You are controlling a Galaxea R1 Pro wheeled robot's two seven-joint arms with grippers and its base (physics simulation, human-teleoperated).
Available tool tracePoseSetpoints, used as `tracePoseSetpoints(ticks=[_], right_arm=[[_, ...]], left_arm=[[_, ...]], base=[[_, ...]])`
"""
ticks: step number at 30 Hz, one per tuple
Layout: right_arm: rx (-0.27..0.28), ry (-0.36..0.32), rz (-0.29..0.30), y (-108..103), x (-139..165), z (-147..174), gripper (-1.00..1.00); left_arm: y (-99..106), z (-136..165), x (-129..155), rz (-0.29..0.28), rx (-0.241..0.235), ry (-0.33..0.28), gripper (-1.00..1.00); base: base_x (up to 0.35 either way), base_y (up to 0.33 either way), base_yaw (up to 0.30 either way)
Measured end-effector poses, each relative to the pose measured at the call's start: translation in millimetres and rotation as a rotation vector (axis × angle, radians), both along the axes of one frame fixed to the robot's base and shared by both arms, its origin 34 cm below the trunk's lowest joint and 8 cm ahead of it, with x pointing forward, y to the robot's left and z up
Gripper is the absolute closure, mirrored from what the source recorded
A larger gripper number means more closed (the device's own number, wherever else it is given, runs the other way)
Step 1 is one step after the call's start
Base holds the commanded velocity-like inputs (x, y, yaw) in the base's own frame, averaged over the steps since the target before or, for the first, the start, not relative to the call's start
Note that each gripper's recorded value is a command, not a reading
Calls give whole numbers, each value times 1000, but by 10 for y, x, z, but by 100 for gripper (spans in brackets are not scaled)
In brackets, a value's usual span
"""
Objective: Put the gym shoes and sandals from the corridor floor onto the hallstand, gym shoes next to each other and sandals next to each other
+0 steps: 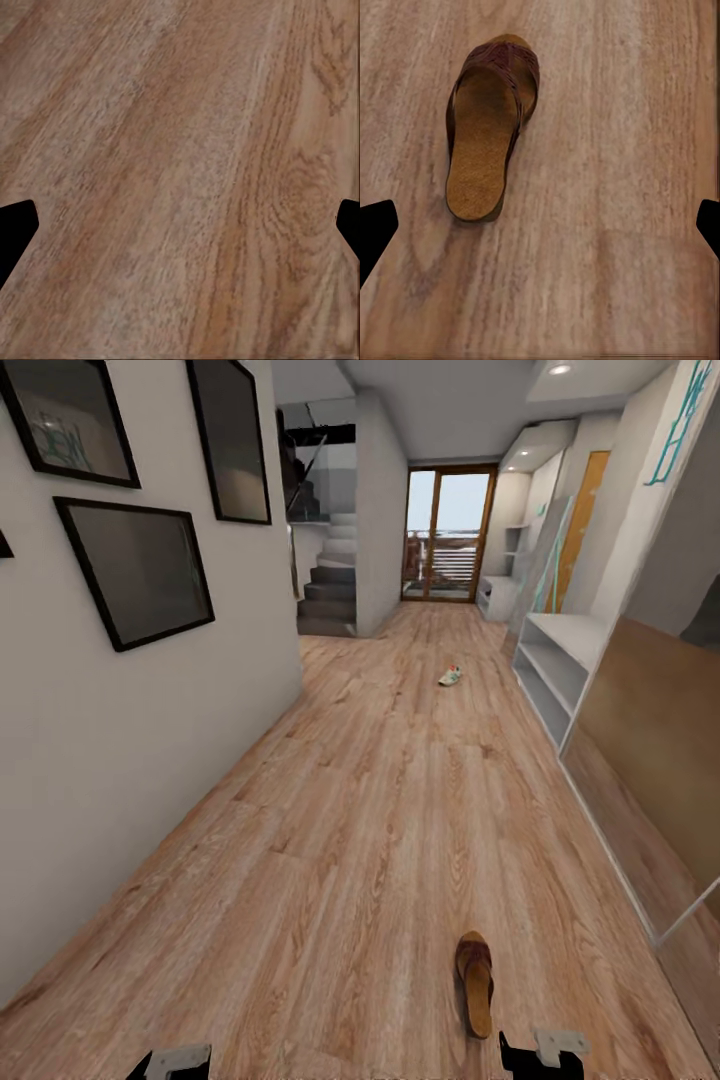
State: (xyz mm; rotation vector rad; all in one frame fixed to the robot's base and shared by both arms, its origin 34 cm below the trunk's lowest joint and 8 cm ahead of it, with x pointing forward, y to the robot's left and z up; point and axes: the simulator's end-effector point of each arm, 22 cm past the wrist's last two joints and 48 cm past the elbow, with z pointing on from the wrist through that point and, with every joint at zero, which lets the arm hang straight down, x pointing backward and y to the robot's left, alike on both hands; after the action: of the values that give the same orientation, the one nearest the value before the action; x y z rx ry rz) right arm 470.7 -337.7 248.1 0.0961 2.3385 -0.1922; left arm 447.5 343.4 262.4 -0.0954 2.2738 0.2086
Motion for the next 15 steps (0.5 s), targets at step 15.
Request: tracePoseSetpoints(ticks=[15], right_arm=[[2, -1, 4, 13, 3, 1, -100]], left_arm=[[-5, 1, 1, -2, 0, 0, -100]], base=[[-15, -14, 8]])
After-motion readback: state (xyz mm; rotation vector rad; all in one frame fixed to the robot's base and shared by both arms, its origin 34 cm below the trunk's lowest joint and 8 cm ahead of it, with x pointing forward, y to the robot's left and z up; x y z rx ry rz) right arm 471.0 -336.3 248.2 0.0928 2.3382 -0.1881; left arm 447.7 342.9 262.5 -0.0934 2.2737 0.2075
